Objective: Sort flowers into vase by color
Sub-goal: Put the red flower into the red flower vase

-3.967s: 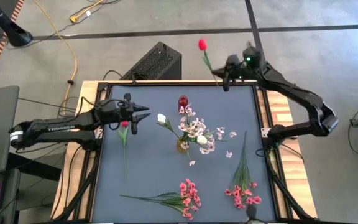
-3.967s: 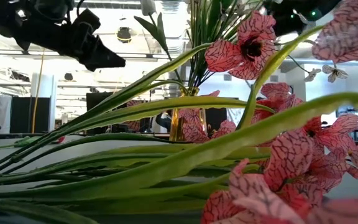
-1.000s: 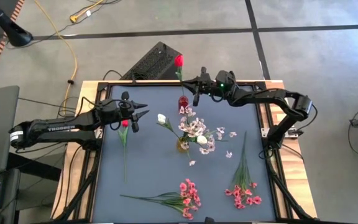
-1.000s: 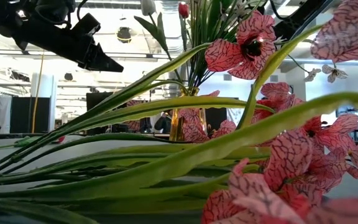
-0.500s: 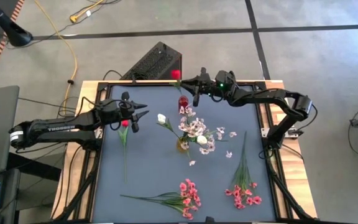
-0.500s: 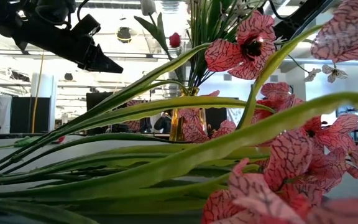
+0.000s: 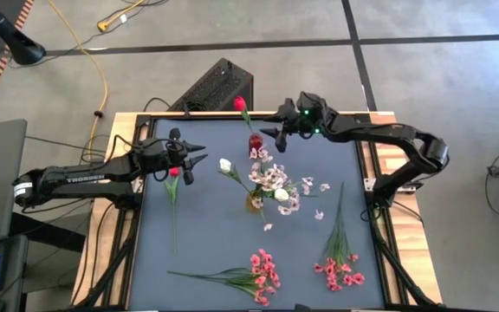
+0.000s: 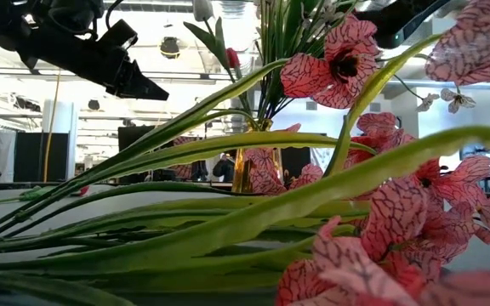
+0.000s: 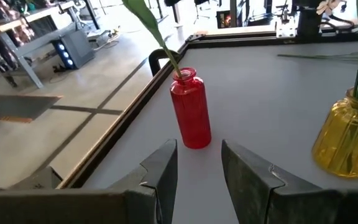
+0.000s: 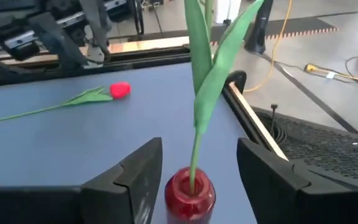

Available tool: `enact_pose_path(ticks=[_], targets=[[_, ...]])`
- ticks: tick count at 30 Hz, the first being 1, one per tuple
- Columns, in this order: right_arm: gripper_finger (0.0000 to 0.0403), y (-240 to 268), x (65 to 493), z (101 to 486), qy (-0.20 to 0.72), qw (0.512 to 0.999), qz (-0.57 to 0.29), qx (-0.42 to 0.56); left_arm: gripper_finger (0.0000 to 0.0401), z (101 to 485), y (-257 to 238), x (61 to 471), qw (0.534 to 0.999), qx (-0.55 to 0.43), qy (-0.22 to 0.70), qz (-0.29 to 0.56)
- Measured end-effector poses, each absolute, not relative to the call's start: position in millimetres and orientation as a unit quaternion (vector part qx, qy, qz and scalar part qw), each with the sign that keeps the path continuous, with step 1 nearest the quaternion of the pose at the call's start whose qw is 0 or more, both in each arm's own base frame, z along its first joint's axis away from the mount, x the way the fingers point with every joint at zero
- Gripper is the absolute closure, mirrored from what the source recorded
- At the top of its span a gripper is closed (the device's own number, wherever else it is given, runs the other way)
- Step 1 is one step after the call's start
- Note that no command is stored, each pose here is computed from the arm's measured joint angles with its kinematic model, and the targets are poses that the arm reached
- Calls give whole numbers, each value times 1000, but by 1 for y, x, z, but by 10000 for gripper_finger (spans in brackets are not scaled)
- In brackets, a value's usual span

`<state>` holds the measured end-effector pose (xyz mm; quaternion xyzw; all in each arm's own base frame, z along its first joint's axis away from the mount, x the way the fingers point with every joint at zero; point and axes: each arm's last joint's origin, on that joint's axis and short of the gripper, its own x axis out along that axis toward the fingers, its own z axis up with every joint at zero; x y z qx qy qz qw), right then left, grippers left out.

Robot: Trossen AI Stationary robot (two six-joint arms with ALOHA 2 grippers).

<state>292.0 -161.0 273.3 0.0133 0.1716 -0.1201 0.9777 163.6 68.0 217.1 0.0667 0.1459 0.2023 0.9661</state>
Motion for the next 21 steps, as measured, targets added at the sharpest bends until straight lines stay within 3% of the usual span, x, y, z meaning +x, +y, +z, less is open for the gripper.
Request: enact_pose_path(ticks=[6, 11, 15, 21], targets=[[168, -155, 281, 286, 176, 977, -120, 13, 286, 211, 67, 162, 963, -38, 157, 216], [168, -152, 277, 291, 177, 977, -119, 13, 286, 197, 55, 160, 947, -159, 219, 173], [168, -152, 277, 290, 180, 977, -116, 0, 286, 204, 45, 158, 910, -235, 284, 190], [168, -151, 277, 289, 185, 976, -112, -10, 286, 214, 29, 145, 823, -332, 360, 289]])
